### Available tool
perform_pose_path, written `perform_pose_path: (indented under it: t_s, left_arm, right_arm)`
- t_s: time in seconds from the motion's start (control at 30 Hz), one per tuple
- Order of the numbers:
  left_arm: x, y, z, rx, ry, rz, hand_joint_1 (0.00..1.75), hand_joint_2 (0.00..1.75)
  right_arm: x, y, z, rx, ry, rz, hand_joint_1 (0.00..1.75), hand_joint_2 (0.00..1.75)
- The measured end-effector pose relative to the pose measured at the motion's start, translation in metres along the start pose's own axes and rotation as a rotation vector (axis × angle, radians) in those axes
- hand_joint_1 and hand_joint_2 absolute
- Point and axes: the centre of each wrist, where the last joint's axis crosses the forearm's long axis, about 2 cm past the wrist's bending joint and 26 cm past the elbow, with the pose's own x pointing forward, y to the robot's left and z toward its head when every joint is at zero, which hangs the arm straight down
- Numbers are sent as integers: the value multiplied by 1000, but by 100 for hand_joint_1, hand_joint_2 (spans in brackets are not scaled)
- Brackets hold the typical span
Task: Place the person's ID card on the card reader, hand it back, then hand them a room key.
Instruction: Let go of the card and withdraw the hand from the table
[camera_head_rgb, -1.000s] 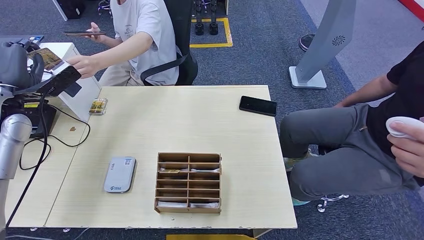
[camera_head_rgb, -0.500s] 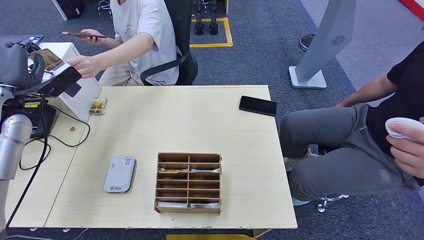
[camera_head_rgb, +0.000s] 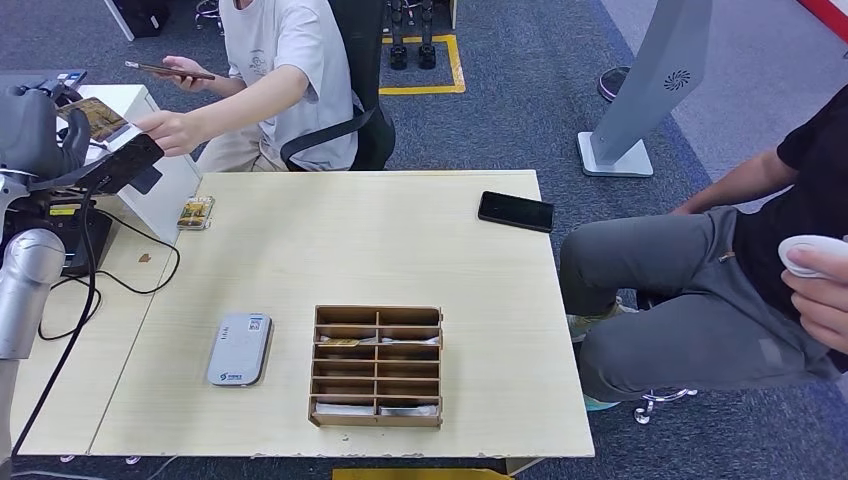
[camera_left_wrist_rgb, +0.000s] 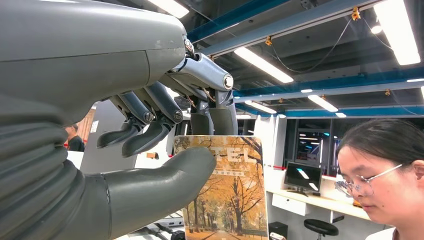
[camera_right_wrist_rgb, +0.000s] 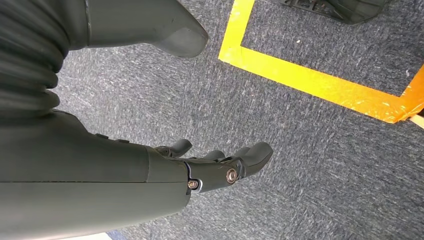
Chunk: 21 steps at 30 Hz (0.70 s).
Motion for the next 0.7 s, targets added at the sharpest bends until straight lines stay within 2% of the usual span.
perform_pose_path:
  t_s: [0.7]
  left_arm:
    - [2, -1, 1, -5, -9, -2, 175, 175]
  right_arm:
    - [0, 0, 0, 0, 0, 0, 0, 175]
